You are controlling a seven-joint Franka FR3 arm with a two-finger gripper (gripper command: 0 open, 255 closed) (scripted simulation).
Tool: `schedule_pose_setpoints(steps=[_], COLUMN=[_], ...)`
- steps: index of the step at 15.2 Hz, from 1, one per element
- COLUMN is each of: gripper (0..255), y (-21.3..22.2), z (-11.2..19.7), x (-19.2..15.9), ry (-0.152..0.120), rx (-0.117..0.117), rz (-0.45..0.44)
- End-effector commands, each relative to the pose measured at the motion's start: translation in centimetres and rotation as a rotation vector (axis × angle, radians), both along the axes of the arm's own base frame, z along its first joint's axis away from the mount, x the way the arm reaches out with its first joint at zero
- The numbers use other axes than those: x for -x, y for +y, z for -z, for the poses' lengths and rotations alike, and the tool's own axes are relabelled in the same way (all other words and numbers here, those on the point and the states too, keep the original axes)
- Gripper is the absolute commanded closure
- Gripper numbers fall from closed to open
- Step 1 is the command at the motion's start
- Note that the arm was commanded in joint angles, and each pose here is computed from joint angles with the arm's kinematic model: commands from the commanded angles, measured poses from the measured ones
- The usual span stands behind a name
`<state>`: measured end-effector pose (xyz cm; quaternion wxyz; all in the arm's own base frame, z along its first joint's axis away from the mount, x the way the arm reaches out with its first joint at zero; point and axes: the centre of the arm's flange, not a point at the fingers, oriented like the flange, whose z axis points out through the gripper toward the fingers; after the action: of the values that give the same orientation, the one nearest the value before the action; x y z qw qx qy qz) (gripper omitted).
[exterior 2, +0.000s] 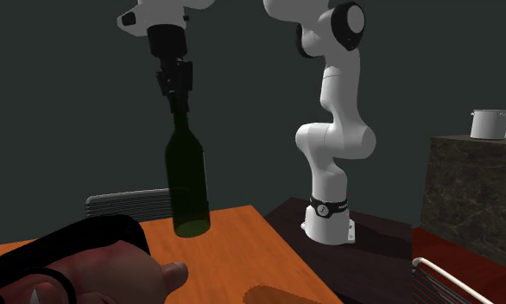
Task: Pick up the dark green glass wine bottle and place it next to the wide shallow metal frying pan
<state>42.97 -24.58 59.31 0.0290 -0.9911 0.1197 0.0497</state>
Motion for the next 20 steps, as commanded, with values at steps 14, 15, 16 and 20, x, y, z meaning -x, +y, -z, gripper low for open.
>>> schedule_pose_setpoints(steps=[14, 15, 16, 20], gripper=[255, 255, 255, 255], y=[-19.5, -20.8, -22.1, -27.2], z=[-0.3, -0.3, -0.3, -0.3], x=[4.3, 4.6, 4.9, 6.1], ry=[-0.001, -0.001, -0.001, -0.001], rx=[0.001, 0.001, 0.001, 0.001], rz=[-0.001, -0.001, -0.001, -0.001])
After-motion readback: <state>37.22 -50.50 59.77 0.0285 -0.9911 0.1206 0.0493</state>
